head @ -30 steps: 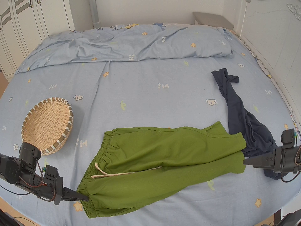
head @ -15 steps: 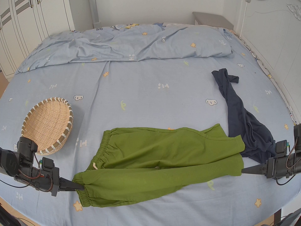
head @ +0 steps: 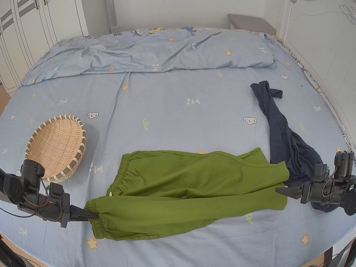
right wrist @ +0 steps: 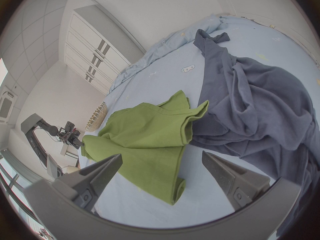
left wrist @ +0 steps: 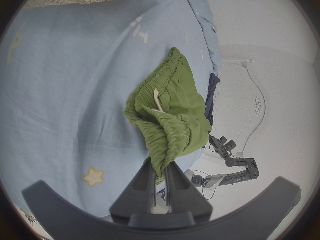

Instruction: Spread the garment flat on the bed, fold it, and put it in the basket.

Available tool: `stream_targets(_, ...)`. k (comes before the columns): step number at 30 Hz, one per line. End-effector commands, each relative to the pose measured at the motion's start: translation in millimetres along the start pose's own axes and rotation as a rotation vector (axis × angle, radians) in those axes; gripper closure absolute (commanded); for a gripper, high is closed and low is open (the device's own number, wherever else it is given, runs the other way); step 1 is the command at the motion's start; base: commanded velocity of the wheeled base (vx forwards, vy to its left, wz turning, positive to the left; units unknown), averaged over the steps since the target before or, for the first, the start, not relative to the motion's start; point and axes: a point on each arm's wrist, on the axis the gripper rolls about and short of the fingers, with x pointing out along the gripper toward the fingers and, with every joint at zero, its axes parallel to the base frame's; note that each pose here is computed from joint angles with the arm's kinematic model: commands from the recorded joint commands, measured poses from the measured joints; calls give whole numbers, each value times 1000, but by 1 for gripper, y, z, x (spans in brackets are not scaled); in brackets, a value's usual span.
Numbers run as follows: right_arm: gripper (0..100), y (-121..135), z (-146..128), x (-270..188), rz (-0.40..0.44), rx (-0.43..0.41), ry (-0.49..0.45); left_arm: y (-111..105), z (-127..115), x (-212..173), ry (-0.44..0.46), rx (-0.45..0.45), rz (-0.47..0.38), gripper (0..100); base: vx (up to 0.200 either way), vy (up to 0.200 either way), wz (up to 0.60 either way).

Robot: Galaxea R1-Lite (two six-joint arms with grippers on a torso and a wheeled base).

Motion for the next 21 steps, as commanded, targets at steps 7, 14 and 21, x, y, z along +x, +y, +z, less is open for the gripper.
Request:
stream_targets(7,0,-12,-49,11,48,63,104,6,18,2,-16,-12,3,100,0,0,0)
stream_targets(14,0,-5,-49,1,106,51,73,7,18,3,-15,-13,3,100,0,0,0)
stream_targets(21,0,1,-48,-2,146,26,57,7,18,2,-15,-13,3,100,0,0,0)
